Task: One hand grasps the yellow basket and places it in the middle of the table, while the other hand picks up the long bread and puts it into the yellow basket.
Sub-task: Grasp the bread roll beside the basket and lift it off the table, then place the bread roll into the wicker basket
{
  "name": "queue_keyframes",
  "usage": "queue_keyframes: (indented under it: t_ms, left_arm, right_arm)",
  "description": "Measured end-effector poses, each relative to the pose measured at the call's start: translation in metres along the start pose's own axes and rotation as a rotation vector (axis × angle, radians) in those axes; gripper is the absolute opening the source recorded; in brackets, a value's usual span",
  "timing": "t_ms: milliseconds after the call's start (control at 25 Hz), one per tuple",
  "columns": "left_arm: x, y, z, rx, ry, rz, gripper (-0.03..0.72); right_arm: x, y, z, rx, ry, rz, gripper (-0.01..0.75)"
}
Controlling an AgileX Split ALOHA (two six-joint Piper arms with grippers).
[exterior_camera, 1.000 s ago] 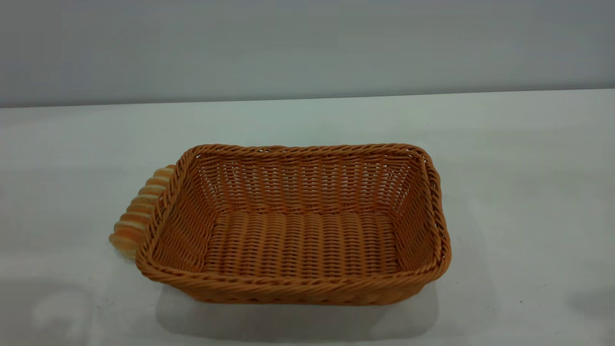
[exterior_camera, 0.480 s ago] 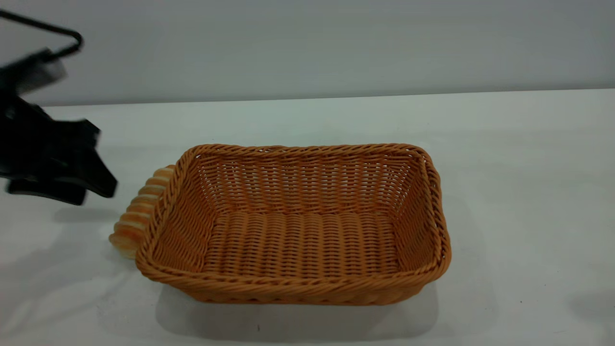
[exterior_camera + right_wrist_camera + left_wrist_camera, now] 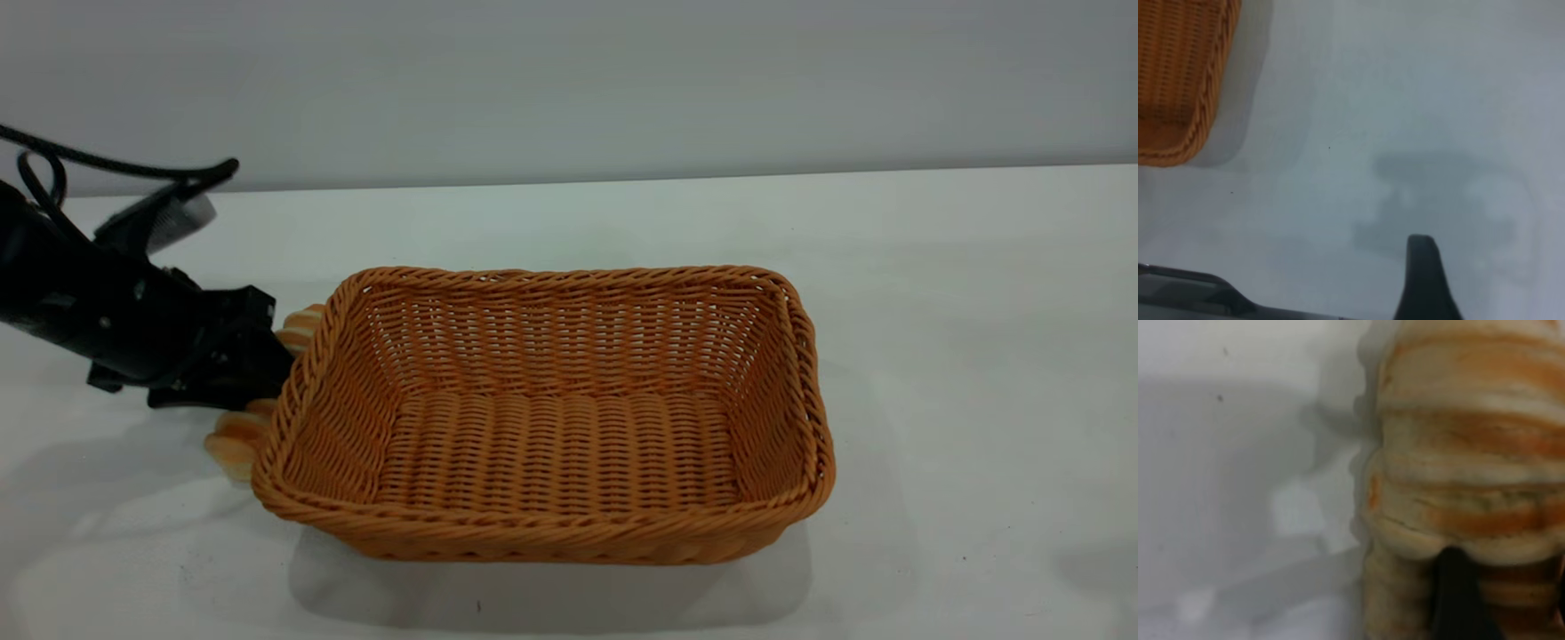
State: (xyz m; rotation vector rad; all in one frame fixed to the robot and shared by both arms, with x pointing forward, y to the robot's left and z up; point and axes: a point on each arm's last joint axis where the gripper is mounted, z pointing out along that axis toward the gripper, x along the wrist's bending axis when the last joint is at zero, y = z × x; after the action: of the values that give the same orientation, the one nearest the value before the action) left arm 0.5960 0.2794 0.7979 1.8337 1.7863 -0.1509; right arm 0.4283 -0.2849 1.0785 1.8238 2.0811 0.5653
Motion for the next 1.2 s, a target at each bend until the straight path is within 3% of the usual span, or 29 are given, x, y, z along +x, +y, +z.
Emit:
queue_keyframes:
  t_ms: [160,280,360,480,800,1000,1200]
  left_arm:
    - [0.002,-0.002,0.003,0.014,-0.007,-0.019,0.332]
    - [0.002,-0.001,0.0,0.018,0.005,-0.036,0.105]
    - [-0.001,0.001,-0.005,0.02,0.009,-0.025,0.045]
    - [-0.009,0.007,-0.022,0.001,0.019,0.013,0.045]
    - [-0.069,0.044,-0.109,-0.228,-0.021,0.16,0.045]
    - [-0.12,0.027,-0.092,-0.102,-0.207,0.366,0.044]
    - [-0.142,0.009,-0.064,0.009,-0.272,0.447,0.087]
  right_arm:
    - [0.0,0.0,0.0,0.0,0.0,0.0,0.568]
    - [0.0,0.0,0.0,0.0,0.0,0.0,0.568]
    - [0.0,0.0,0.0,0.0,0.0,0.0,0.568]
    - [0.0,0.0,0.0,0.0,0.0,0.0,0.568]
    - [0.0,0.0,0.0,-0.002,0.0,0.0,0.568]
    - [0.0,0.001,0.0,-0.009,-0.001,0.0,0.568]
    - [0.0,0.001,0.0,-0.01,-0.001,0.0,0.568]
